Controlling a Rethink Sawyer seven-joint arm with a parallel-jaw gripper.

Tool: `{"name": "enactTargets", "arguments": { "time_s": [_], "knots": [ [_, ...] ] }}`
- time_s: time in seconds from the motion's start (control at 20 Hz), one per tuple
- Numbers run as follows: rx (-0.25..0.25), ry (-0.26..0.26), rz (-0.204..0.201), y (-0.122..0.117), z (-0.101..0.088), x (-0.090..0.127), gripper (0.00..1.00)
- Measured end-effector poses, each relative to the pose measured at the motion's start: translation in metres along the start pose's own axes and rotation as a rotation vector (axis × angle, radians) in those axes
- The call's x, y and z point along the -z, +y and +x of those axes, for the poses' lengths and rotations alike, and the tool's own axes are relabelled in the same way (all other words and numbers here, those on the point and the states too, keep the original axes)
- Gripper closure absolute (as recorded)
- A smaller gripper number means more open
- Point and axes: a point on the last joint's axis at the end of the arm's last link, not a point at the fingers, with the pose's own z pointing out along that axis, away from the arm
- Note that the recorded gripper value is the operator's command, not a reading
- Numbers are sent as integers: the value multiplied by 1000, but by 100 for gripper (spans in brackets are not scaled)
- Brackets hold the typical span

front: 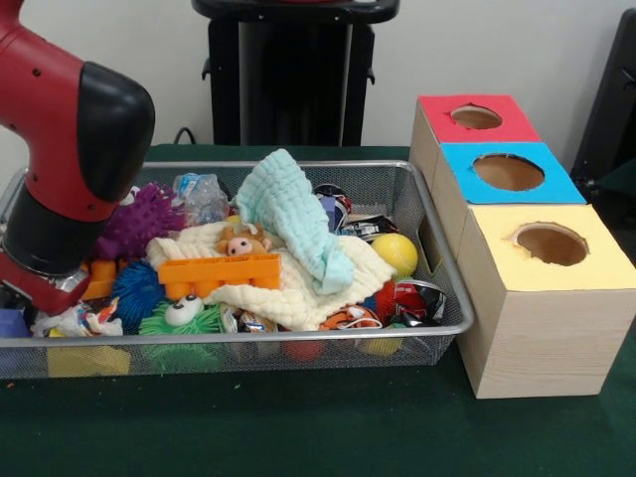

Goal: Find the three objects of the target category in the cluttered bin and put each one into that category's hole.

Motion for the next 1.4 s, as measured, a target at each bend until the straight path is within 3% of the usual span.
{"name": "enactTargets", "arguments": {
  "time_s": [0.35,0.6,0.75,1.1,1.4],
  "knots": [
    [-6,-7,4,-2,-1,0,100],
    [-62,30,-1,-18,-14,14,100],
    [-99,74,2,-35,-24,30,100],
    [-188,255,22,-90,-45,87,100],
    [-225,307,39,-120,-71,119,100]
  ]
}}
